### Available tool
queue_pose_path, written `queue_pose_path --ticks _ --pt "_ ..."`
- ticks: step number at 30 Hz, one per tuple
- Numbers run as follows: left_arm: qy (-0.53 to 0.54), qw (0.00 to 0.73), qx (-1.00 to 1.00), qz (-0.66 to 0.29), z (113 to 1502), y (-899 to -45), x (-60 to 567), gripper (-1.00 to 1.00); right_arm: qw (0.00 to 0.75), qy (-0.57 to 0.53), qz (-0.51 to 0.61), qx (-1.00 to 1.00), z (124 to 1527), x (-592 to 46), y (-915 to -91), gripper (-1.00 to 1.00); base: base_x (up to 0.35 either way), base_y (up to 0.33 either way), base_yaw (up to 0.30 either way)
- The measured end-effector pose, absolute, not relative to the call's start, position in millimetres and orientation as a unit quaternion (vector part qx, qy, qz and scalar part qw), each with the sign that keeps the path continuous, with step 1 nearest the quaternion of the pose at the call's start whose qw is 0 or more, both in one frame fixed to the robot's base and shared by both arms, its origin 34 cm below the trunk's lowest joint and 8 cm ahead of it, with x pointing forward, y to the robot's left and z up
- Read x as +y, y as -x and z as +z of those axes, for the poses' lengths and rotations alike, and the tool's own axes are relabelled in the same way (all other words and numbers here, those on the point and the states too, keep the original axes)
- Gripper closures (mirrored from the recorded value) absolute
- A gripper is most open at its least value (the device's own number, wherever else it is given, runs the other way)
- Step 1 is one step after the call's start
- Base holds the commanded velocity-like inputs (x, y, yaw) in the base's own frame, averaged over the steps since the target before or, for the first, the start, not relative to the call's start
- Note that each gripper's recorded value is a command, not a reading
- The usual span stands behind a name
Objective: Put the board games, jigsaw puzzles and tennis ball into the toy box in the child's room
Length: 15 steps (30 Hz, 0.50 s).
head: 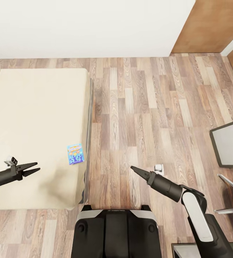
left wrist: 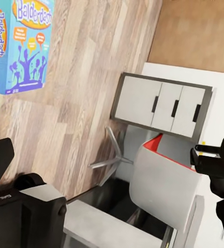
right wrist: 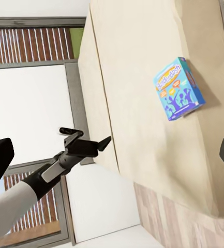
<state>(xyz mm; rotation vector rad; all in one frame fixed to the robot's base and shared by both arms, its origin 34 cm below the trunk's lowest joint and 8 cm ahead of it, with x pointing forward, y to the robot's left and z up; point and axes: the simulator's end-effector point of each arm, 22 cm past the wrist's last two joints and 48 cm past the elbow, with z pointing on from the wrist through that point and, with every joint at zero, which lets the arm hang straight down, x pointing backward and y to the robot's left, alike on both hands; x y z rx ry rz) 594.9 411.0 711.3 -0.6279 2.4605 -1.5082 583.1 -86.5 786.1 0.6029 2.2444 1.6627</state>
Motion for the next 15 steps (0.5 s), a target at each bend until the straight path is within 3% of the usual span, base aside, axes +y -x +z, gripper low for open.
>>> queue_pose_path --ticks 15 --pt "0.206 0.106 0.828 -0.511 723.9 -602.6 412.1 -1.00 0.152 -0.204 0.578 0.775 797.7 -87.9 -588.5 -1.00 0.000 0.000 0.000"
